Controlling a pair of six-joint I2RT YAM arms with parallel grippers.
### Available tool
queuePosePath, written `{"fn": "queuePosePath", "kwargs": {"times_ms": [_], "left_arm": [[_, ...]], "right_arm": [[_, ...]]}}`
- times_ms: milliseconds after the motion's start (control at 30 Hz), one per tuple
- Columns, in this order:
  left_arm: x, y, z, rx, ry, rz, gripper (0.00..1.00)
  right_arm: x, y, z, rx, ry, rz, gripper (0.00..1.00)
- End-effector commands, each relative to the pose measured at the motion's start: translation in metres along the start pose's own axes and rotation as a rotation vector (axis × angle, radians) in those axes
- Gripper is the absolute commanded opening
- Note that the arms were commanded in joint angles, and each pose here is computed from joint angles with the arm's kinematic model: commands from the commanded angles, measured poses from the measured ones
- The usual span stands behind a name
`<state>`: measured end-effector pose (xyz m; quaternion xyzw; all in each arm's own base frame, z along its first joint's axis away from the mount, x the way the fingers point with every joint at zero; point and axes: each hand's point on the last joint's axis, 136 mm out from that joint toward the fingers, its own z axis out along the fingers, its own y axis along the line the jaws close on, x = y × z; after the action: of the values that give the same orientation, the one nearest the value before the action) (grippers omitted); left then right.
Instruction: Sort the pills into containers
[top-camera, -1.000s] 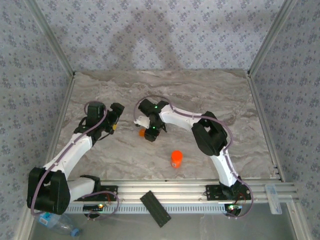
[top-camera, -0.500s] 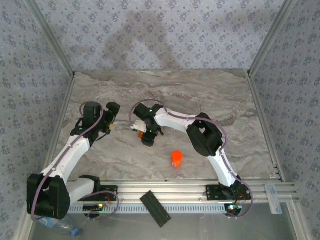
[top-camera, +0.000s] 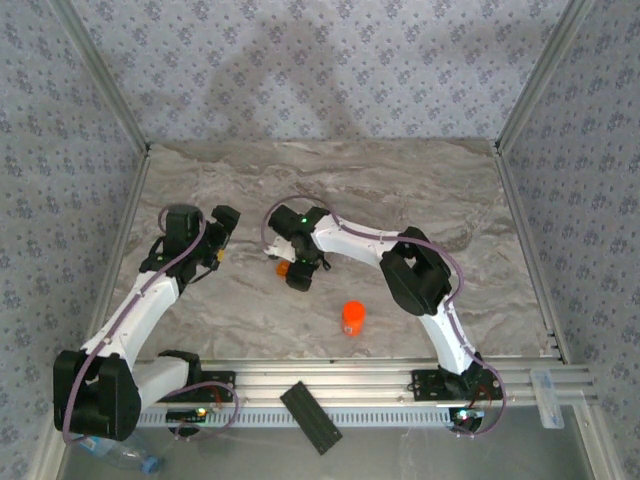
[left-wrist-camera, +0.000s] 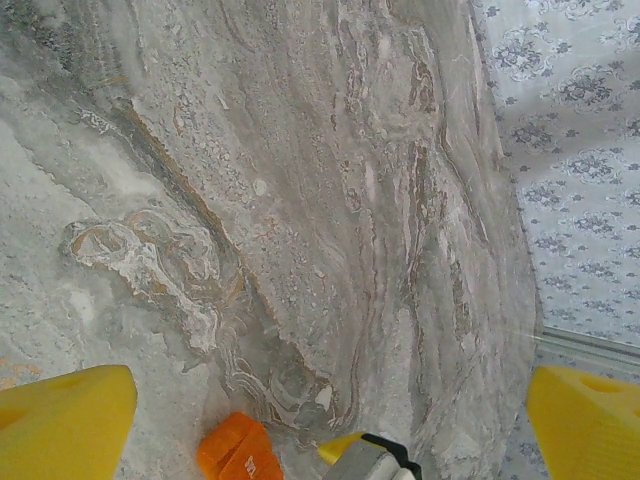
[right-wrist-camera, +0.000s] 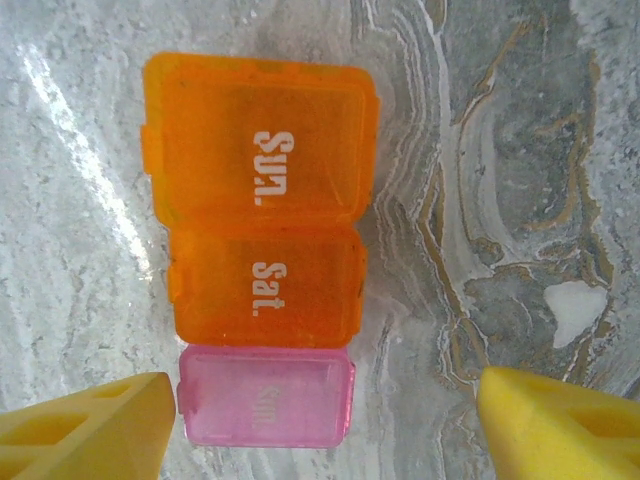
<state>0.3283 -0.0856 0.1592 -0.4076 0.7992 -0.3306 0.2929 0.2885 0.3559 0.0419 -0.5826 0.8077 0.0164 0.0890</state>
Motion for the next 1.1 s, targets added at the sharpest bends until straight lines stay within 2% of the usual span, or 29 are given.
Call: {"fn": "queuePosePath", "kwargs": {"times_ms": [0, 433, 633, 733, 867, 967, 1067], "left_arm": [[-0.002, -0.003, -0.003, 0.004, 0.002, 0.012, 1.0], [-0.001, -0.003, 0.0, 0.003, 0.007, 0.012, 1.0], [-0.003, -0.005, -0.001, -0.002, 0.005, 0.046, 1.0], [-0.007, -0.01, -0.004, -0.01, 0.001, 0.11, 1.0], [-0.011, -0.019, -0.01, -0.032, 0.018, 0.253, 1.0], [-0.007, -0.021, -0.009, -0.062, 0.069, 0.381, 1.0], [0.0, -0.013, -0.005, -0.115, 0.14, 0.485, 1.0]], "right_arm": [[0.011, -0.001, 0.004, 0.001, 0.039, 0.021, 0.81], [0.015, -0.028, 0.007, 0.068, 0.045, 0.067, 0.81], [0.008, -0.024, -0.016, 0.043, -0.012, 0.115, 0.8], [0.001, -0.027, -0.043, 0.031, -0.088, 0.23, 0.81], [-0.002, -0.04, -0.07, -0.002, -0.152, 0.487, 0.81], [-0.004, -0.048, -0.074, 0.007, -0.178, 0.636, 0.81], [-0.005, -0.053, -0.066, 0.027, -0.163, 0.709, 0.82]]}}
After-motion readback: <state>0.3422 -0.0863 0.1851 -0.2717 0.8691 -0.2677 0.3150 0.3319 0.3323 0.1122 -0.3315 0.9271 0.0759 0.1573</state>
